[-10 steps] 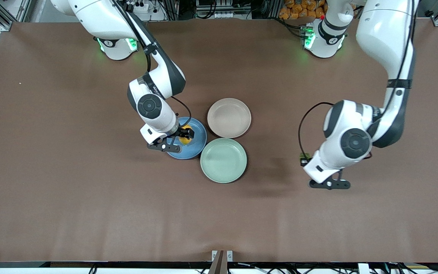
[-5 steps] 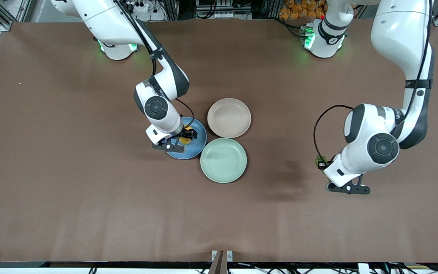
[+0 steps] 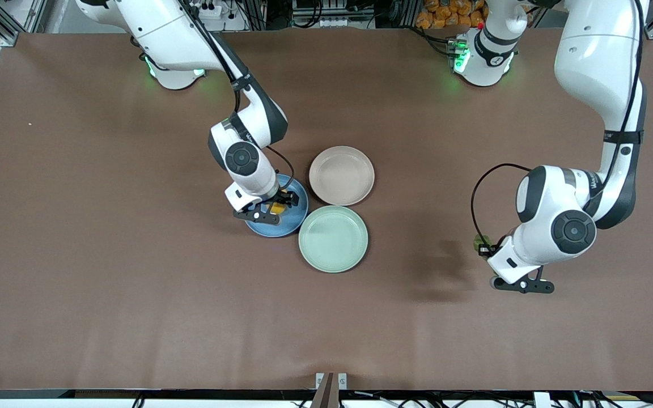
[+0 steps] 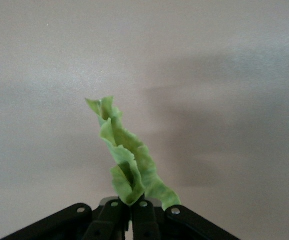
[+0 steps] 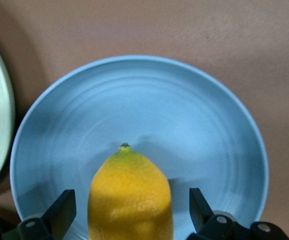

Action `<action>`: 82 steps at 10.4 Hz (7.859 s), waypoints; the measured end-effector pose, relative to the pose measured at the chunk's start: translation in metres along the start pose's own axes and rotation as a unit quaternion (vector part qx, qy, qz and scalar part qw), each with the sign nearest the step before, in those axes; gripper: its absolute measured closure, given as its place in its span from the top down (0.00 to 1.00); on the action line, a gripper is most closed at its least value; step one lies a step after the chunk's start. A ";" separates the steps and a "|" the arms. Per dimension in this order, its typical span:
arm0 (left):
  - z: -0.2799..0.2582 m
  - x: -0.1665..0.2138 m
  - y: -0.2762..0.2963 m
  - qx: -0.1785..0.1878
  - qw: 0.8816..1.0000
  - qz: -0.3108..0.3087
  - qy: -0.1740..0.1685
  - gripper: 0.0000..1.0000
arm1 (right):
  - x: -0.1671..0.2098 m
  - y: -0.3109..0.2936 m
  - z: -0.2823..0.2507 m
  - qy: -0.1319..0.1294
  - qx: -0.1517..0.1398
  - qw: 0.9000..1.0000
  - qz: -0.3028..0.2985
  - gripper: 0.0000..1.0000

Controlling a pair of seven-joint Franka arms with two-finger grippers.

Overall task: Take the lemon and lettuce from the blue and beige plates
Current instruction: 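Close the right gripper on the lemon in the blue plate, then carry the lettuce aside and drop it while the right gripper lifts lemon, then lower the lemon to the table while the left gripper withdraws, then open the right gripper to release the lemon on the table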

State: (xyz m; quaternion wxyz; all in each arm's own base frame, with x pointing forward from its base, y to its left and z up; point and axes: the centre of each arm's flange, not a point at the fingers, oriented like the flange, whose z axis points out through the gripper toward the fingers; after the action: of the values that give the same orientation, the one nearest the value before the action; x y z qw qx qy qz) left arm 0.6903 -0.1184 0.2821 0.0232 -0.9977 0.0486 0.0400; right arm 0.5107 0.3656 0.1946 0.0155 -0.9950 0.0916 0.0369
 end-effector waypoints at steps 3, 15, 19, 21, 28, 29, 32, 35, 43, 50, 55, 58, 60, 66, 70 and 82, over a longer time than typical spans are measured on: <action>0.017 0.004 -0.014 -0.002 1.000 -0.006 0.001 0.04 | -0.004 -0.004 0.009 0.002 0.001 1.000 0.005 0.99; 0.044 0.015 0.020 -0.013 0.999 0.018 0.036 0.82 | 0.058 0.035 -0.085 -0.063 -0.032 0.997 -0.028 0.63; 0.014 0.002 0.053 -0.015 0.999 -0.010 0.049 1.00 | 0.083 0.095 -0.149 -0.075 -0.030 0.995 -0.062 0.63; -0.001 -0.012 0.039 -0.014 0.999 -0.018 0.047 1.00 | 0.089 0.119 -0.171 -0.074 -0.044 0.994 -0.070 0.63; -0.017 -0.063 0.003 -0.017 0.998 -0.046 0.026 1.00 | 0.117 0.227 -0.233 -0.078 -0.054 0.993 -0.067 0.63; -0.020 -0.074 0.003 -0.016 0.999 -0.045 0.023 1.00 | 0.119 0.235 -0.235 -0.077 -0.056 0.993 -0.065 0.63; -0.031 -0.107 -0.001 -0.012 0.999 -0.045 0.018 1.00 | 0.127 0.258 -0.237 -0.076 -0.057 0.991 -0.097 0.63; -0.045 -0.147 -0.004 -0.008 0.999 -0.044 0.017 1.00 | 0.138 0.288 -0.238 -0.069 -0.049 0.990 -0.114 0.63; -0.121 -0.154 -0.006 -0.012 0.996 -0.046 0.079 1.00 | 0.126 0.307 -0.172 -0.020 -0.041 0.992 -0.117 0.63; -0.229 -0.141 0.000 -0.013 0.994 -0.038 0.100 1.00 | 0.099 0.345 -0.092 0.031 -0.035 0.993 -0.104 0.63; -0.281 -0.152 0.002 -0.016 0.997 -0.038 0.071 1.00 | 0.090 0.351 -0.048 0.050 -0.032 0.993 -0.105 0.63; -0.311 -0.162 0.004 -0.026 0.997 -0.037 0.056 1.00 | 0.089 0.352 -0.027 0.041 -0.033 0.993 -0.105 0.63; -0.324 -0.165 0.004 -0.027 0.997 -0.036 0.061 1.00 | 0.090 0.352 -0.008 0.045 -0.032 0.993 -0.106 0.63; -0.341 -0.169 0.002 -0.029 0.996 -0.038 0.075 1.00 | 0.090 0.355 0.008 0.047 -0.032 0.993 -0.105 0.74; -0.340 -0.173 0.004 -0.027 0.997 -0.035 0.063 1.00 | 0.099 0.364 0.004 0.042 -0.033 0.994 -0.095 1.00; -0.347 -0.186 0.009 -0.023 0.998 -0.030 0.048 1.00 | 0.166 0.364 -0.167 -0.057 -0.047 0.995 -0.069 1.00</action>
State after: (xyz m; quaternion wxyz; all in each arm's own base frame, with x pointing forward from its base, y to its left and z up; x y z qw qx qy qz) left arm 0.5321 -0.1274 0.6422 -0.0011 -0.9998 0.0192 -0.0076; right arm 0.6191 -0.0282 0.3395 -0.0237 -0.9948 0.0196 0.0966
